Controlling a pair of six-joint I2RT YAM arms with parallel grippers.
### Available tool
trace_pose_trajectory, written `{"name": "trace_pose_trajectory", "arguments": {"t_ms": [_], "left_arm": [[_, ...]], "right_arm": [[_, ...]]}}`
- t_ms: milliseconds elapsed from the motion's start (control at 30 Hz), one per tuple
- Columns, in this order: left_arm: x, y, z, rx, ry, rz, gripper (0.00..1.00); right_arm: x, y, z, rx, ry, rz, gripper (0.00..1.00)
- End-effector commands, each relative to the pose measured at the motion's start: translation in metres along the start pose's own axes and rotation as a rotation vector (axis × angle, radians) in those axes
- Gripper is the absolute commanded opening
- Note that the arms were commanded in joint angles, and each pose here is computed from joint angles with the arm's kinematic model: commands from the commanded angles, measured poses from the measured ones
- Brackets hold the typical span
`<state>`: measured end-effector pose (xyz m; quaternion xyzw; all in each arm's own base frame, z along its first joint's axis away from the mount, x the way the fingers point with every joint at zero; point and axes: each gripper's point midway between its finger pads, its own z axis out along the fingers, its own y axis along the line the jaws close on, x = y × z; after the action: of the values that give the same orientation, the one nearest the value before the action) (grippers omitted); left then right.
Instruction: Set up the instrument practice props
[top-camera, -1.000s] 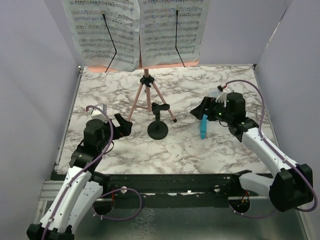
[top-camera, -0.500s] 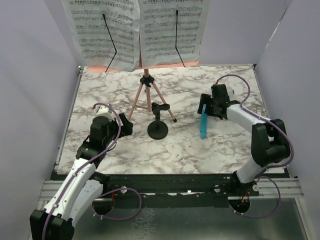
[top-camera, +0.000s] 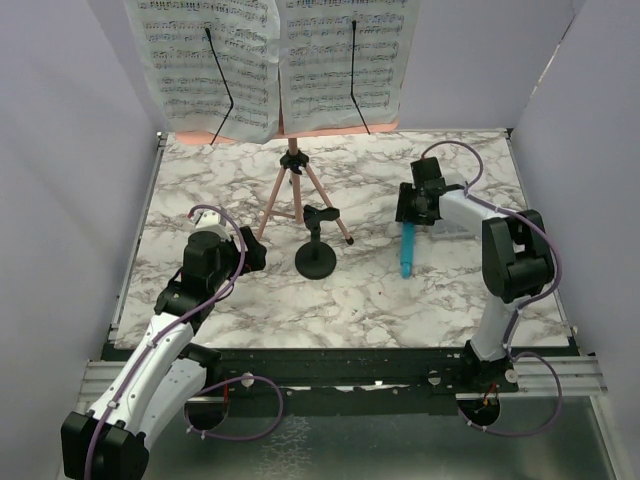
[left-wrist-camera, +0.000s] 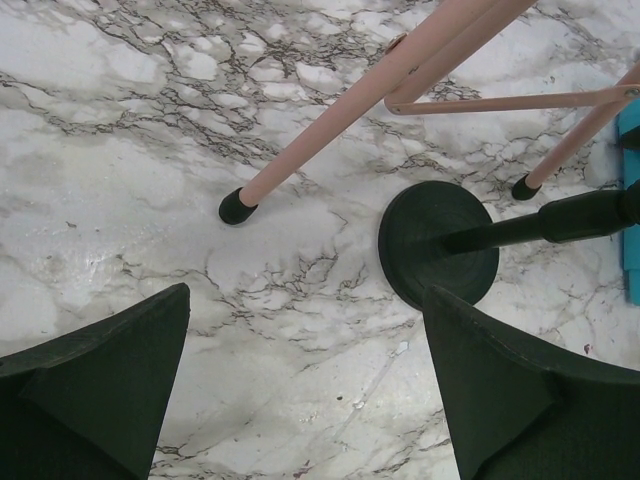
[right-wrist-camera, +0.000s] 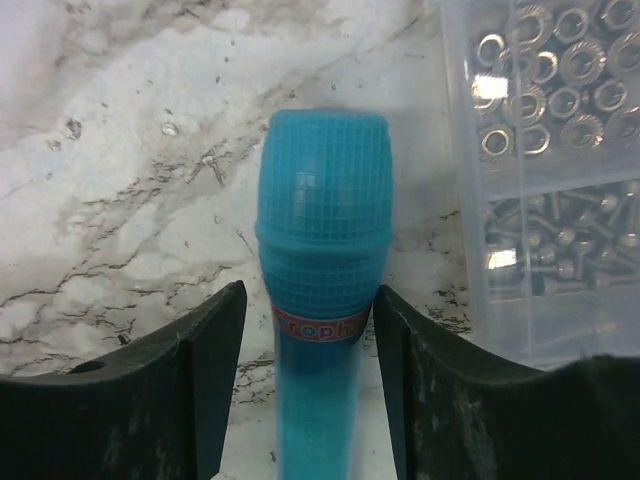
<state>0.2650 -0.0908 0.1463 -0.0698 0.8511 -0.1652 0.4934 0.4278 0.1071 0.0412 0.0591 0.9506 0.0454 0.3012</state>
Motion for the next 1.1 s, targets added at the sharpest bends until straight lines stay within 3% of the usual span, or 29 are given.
{"name": "trace_pose_trajectory", "arguments": {"t_ms": [0, 200, 300, 400, 667, 1067], "left_arm": [[-0.004, 0.000, 0.001, -0.001, -0.019, -0.001, 0.99], [-0.006, -0.004, -0.001, 0.014, -0.029, -0.019, 0.99], [-0.008, -0.005, -0.002, 0.022, -0.035, -0.021, 0.99], [-0.007, -0.013, -0.003, 0.070, -0.031, -0.006, 0.99], [-0.014, -0.046, -0.018, 0.269, -0.072, 0.034, 0.99], [-0.053, -0.111, -0.068, 0.658, -0.295, 0.225, 0.99]], "right_arm": [[0.022, 0.004, 0.010, -0.028, 0.095, -0.022, 0.56], [0.041, -0.001, 0.014, 0.034, 0.136, -0.064, 0.55], [0.048, 0.000, 0.014, 0.033, 0.146, -0.080, 0.42], [0.047, 0.005, 0.008, -0.001, 0.128, -0.082, 0.22], [0.023, 0.026, -0.039, -0.155, 0.007, -0.095, 0.02], [0.006, 0.069, -0.148, -0.528, -0.257, -0.122, 0.00]]}}
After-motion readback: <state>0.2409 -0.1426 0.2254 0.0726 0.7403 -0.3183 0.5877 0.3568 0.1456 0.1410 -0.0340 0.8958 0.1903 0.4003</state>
